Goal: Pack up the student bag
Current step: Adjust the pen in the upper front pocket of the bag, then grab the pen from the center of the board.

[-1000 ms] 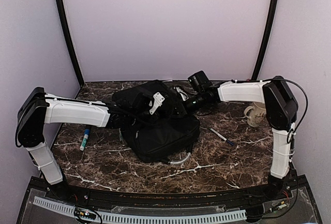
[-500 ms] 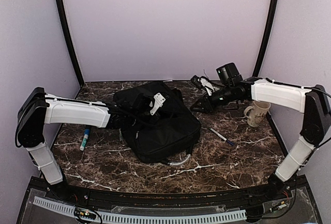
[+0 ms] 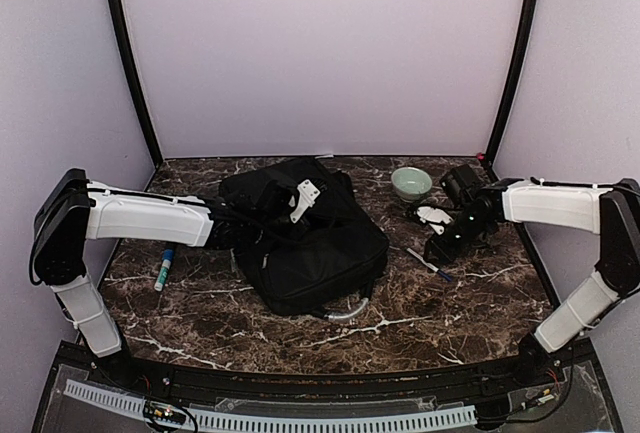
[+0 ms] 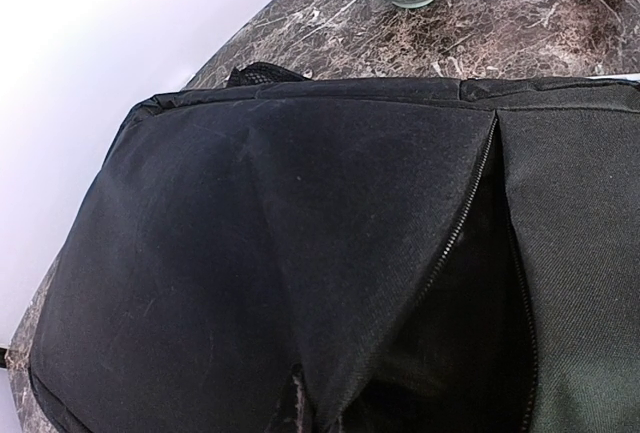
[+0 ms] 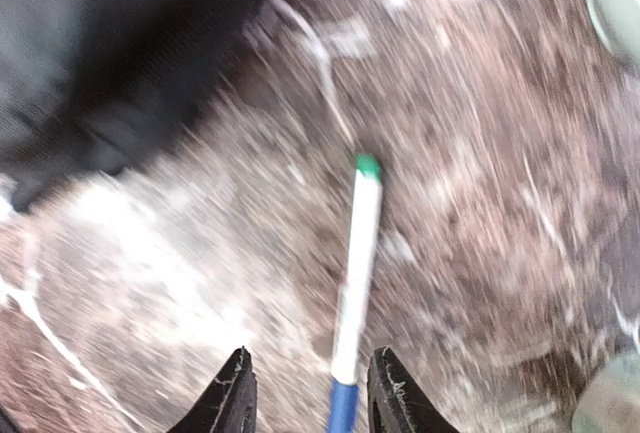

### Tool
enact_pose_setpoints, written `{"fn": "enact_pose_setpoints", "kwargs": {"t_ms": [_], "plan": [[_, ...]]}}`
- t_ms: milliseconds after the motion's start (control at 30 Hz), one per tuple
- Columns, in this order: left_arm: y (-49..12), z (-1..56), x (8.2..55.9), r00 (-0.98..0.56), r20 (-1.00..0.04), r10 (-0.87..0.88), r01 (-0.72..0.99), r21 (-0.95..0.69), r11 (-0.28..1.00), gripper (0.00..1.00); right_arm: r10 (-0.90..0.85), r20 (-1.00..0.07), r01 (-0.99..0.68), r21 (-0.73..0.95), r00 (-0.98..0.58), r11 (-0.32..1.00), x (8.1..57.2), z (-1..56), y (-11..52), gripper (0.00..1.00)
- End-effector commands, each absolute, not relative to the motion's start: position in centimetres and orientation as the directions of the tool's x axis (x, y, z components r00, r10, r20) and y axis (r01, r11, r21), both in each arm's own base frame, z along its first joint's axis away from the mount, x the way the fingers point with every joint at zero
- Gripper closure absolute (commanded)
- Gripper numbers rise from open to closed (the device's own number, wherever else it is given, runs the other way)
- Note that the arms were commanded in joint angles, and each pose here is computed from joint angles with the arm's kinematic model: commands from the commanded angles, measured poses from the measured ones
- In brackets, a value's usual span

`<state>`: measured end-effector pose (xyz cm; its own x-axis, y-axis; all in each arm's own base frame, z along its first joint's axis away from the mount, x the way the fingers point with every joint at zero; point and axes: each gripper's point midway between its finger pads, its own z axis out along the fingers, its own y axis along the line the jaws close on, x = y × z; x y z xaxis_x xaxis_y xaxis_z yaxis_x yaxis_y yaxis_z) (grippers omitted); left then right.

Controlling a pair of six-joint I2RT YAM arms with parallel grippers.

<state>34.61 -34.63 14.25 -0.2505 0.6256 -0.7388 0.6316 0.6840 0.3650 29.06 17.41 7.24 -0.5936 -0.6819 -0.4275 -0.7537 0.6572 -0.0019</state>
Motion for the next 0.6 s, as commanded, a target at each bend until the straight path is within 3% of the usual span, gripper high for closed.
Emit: {"fn": "enact_pose_setpoints", "kwargs": {"t_ms": [0,233,567], "plan": [[-37.1,17.4,33.8,-0.198,-0.804,0.560,0.669,0.307,0.677,0.98,-0.710,-0.280,-0.714,-0.108,-0.646,0.692,29.1,4.9,13.5,0.61],[-37.1,17.2,33.8,-0.204,-0.801,0.563,0.672,0.304,0.676,0.98,-0.698,-0.216,-0.704,-0.061,-0.683,0.708,28.6,2.9,13.1,0.60],[-37.2,17.1,33.7,-0.200,-0.798,0.569,0.673,0.310,0.672,0.97,-0.695,-0.204,-0.708,-0.013,-0.690,0.706,28.2,2.2,13.6,0.60]]}}
